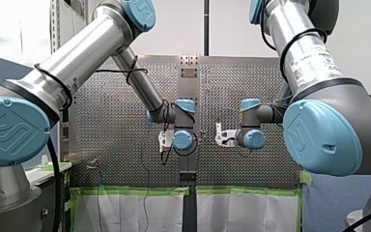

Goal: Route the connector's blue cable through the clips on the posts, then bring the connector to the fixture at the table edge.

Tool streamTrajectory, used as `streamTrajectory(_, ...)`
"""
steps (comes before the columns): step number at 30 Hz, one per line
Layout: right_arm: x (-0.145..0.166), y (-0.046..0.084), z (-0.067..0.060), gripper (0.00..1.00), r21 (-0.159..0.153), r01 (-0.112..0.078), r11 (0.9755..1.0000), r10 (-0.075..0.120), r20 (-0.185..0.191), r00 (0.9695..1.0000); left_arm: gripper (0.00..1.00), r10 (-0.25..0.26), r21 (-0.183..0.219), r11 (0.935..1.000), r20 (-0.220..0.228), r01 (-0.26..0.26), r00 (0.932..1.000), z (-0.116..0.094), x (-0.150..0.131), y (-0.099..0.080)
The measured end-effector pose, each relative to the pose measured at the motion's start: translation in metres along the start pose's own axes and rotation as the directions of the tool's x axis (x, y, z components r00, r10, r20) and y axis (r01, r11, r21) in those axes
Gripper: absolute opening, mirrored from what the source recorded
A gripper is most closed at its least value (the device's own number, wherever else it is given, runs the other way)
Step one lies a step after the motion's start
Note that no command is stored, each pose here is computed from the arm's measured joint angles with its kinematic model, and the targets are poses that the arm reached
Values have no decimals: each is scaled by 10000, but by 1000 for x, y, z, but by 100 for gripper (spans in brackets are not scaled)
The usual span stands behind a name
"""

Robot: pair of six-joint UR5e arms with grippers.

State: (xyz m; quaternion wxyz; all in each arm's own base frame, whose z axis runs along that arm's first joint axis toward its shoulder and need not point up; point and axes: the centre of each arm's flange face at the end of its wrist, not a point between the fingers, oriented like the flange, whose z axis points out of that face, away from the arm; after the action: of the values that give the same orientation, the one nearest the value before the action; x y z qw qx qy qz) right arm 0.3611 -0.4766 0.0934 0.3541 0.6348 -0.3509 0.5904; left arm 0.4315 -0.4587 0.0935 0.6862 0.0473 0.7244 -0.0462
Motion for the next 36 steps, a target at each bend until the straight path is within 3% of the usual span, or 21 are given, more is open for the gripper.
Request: streamTrajectory(36, 6, 49, 17, 0, -503, -227, 9985, 212, -297, 9993, 0, -214, 246, 9995, 244, 208, 9995, 29, -15, 7)
